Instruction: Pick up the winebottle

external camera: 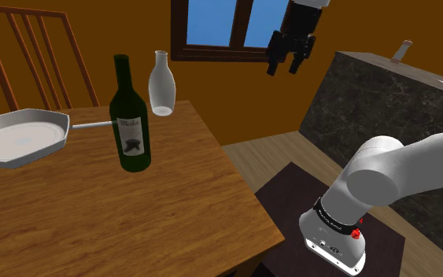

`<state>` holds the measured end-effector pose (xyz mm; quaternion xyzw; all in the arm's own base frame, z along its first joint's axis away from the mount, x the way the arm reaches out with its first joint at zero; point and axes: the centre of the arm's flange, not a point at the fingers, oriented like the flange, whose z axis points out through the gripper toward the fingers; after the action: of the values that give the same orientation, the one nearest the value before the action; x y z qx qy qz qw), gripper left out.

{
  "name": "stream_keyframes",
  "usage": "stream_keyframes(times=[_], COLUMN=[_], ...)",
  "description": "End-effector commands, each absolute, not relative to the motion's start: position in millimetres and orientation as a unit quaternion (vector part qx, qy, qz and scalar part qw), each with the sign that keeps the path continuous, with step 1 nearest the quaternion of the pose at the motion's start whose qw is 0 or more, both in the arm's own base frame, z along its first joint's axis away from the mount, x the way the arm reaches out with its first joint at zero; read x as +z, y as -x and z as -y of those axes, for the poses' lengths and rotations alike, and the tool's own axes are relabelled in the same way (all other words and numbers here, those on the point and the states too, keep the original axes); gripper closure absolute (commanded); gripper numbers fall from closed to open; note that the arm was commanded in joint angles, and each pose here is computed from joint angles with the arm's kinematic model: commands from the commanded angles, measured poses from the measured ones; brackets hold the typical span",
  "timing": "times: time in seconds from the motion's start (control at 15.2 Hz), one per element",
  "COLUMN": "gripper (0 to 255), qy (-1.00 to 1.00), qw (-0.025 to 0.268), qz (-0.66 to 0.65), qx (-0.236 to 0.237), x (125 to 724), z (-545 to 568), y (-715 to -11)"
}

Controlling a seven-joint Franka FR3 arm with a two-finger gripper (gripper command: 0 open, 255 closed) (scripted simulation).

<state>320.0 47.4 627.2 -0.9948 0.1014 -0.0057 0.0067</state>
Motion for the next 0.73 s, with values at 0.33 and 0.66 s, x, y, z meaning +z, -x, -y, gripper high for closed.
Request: stream_keyframes(times=[0.33,0.66], gripper=[0,0], qy=[0.995,0.995], qw=[0.005,0.004], qz=[-0.099,-0.098], qx=[-0.015,-0.022], x=[631.3,634.2], z=[-128.8,-187.0], y=[-363.1,-393.2])
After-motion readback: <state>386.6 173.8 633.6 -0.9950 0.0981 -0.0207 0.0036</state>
